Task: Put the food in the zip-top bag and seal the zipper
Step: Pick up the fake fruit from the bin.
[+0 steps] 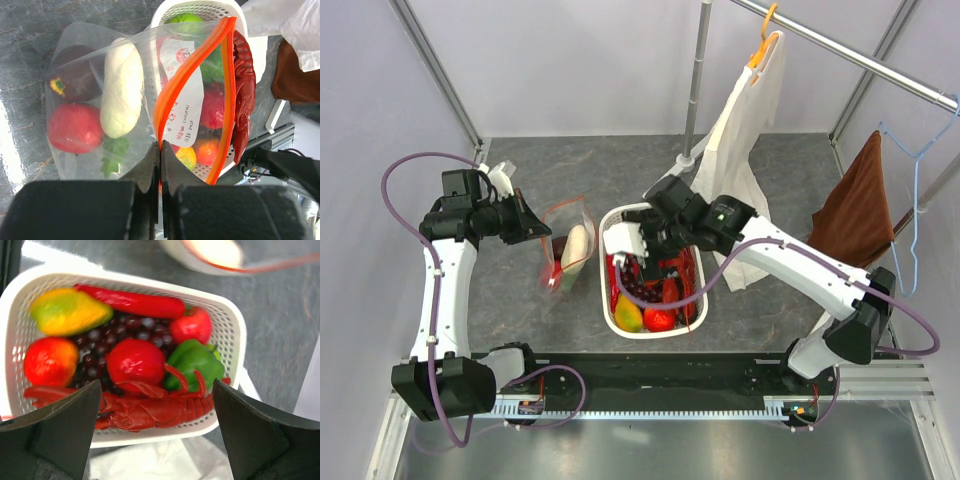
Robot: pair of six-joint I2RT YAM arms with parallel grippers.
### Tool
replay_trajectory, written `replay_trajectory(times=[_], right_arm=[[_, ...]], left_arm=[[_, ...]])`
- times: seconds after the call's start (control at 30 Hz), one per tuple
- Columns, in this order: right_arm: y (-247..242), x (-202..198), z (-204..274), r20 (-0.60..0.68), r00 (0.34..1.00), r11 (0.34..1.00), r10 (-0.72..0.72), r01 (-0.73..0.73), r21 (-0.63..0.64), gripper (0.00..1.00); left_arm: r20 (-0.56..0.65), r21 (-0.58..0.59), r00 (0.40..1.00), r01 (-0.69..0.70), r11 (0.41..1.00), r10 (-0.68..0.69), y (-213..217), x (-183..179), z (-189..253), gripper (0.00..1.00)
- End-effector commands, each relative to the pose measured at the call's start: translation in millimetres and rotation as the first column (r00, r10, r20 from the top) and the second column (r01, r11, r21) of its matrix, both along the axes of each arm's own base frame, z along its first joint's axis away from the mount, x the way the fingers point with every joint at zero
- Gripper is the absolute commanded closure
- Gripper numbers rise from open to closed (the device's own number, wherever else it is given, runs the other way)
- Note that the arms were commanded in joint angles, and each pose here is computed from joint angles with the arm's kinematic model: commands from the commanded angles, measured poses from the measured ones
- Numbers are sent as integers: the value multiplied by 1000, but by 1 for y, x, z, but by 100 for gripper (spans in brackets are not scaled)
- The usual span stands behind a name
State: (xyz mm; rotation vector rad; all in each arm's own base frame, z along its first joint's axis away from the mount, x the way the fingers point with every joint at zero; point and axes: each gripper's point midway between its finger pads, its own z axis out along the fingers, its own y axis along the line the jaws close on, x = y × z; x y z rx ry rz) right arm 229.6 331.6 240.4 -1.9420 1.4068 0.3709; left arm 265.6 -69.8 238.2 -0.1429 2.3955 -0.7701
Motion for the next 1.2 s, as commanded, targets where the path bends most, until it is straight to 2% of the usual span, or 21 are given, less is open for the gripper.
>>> replay_trajectory(times=[0.0, 0.17, 0.63, 1.17], right_arm=[[5, -34, -34, 54, 948, 940, 314, -302, -161, 2], [9, -38, -68, 55, 919, 886, 390, -358, -297, 2], [1, -9, -112, 75, 928, 798, 365, -270, -539, 2], [-1, 5, -130, 118, 929, 729, 350, -191, -657, 3]], left_arm=[[62, -13, 998, 2, 1000, -1, -2, 4, 16, 98], [67, -13, 998, 3, 1000, -2, -2, 4, 18, 98], [58, -26, 998, 4, 1000, -3, -3, 3, 19, 98], [50, -31, 999, 6, 999, -5, -4, 3, 17, 98]])
